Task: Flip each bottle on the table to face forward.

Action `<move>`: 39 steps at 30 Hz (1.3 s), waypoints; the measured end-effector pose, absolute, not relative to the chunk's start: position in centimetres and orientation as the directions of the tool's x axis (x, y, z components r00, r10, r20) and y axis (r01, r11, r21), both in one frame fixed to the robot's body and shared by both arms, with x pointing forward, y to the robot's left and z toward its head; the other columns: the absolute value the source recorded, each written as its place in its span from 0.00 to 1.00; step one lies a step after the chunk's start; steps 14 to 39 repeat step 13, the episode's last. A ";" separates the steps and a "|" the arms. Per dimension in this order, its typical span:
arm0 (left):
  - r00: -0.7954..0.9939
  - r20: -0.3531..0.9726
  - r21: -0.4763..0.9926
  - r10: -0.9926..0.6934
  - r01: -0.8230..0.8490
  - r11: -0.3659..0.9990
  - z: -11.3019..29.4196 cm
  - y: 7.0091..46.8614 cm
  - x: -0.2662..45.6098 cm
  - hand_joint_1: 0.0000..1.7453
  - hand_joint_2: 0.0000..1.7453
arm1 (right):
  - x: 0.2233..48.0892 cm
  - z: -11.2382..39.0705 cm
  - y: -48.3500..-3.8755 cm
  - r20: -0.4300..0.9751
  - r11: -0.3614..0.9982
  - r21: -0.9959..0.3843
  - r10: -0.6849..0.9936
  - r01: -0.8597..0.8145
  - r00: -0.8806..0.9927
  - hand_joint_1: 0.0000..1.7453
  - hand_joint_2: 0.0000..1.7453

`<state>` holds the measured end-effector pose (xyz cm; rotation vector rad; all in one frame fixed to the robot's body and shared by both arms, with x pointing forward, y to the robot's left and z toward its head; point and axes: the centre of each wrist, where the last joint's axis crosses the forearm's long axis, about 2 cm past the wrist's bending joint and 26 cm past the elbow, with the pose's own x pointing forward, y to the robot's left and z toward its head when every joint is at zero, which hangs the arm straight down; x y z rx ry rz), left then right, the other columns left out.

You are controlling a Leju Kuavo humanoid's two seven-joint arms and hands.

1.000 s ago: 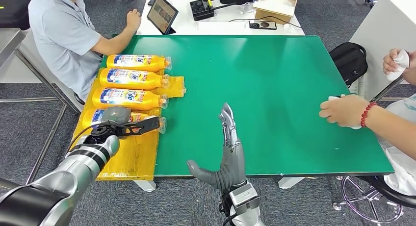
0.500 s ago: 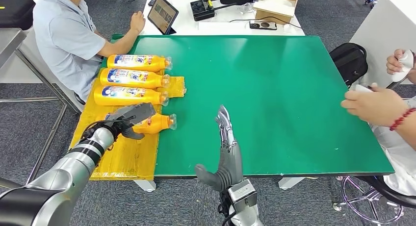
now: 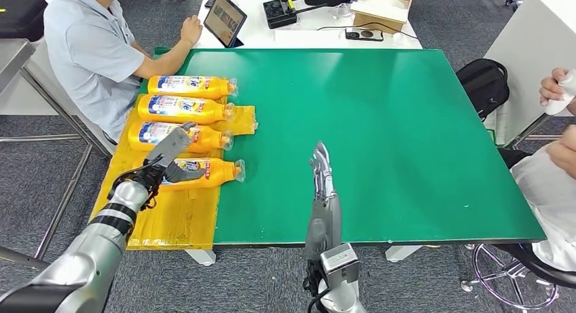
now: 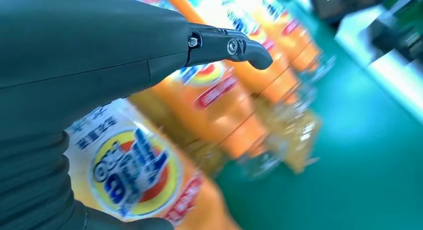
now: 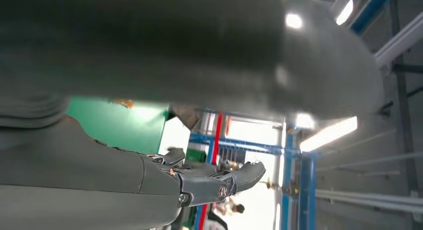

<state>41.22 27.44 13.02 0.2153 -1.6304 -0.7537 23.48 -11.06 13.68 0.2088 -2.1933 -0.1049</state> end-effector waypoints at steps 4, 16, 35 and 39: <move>-0.275 0.860 0.492 -0.430 0.215 0.844 13.2 27.4 39.2 0.00 1.00 | 23.5 14.2 -11.3 0.784 0.985 0.154 -0.168 -0.075 -0.598 0.00 0.00; -0.396 0.882 0.305 -0.255 0.066 0.950 13.7 26.8 33.3 0.00 1.00 | 23.8 13.8 -12.1 0.794 0.945 0.327 -0.281 -0.011 -0.539 0.00 0.00; -0.396 0.882 0.305 -0.255 0.066 0.950 13.7 26.8 33.3 0.00 1.00 | 23.8 13.8 -12.1 0.794 0.945 0.327 -0.281 -0.011 -0.539 0.00 0.00; -0.396 0.882 0.305 -0.255 0.066 0.950 13.7 26.8 33.3 0.00 1.00 | 23.8 13.8 -12.1 0.794 0.945 0.327 -0.281 -0.011 -0.539 0.00 0.00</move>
